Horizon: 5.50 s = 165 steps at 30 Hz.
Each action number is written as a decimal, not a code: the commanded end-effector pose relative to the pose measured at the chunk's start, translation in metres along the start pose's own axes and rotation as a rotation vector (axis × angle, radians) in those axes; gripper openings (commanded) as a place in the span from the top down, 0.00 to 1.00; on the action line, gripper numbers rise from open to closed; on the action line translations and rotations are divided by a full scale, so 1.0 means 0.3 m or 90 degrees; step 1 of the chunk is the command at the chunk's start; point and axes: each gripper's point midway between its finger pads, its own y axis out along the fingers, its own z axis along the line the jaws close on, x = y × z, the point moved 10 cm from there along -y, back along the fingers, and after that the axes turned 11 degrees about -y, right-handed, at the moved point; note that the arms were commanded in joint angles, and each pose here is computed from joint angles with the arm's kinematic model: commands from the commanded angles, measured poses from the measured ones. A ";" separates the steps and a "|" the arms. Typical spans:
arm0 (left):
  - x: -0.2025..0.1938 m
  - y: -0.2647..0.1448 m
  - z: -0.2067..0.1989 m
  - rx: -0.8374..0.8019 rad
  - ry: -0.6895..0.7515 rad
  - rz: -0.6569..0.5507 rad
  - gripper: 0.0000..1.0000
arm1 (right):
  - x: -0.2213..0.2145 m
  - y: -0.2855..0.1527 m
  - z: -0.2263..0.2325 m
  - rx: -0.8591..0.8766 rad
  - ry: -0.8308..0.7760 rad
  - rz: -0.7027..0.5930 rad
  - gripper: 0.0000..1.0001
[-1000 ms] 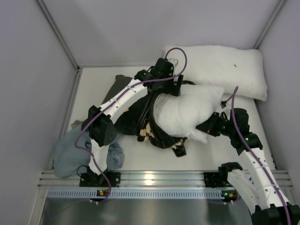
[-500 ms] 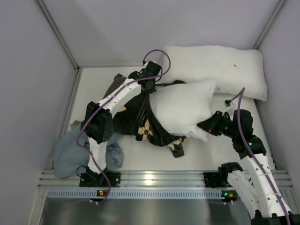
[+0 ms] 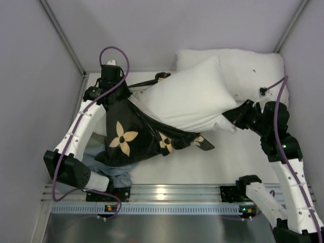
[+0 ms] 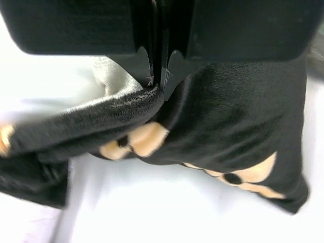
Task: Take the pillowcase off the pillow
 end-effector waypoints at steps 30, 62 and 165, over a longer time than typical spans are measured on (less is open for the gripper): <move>-0.720 -0.191 -0.221 -0.032 0.341 0.125 0.03 | 0.156 0.157 0.115 0.170 -0.028 -0.047 1.00; -0.770 -0.163 0.176 0.065 0.241 0.125 1.00 | 0.780 -0.212 -0.158 -0.036 0.078 -0.421 1.00; -0.126 -0.259 -0.151 -0.144 0.109 -0.131 1.00 | 0.131 0.275 0.157 0.191 -0.103 -0.046 1.00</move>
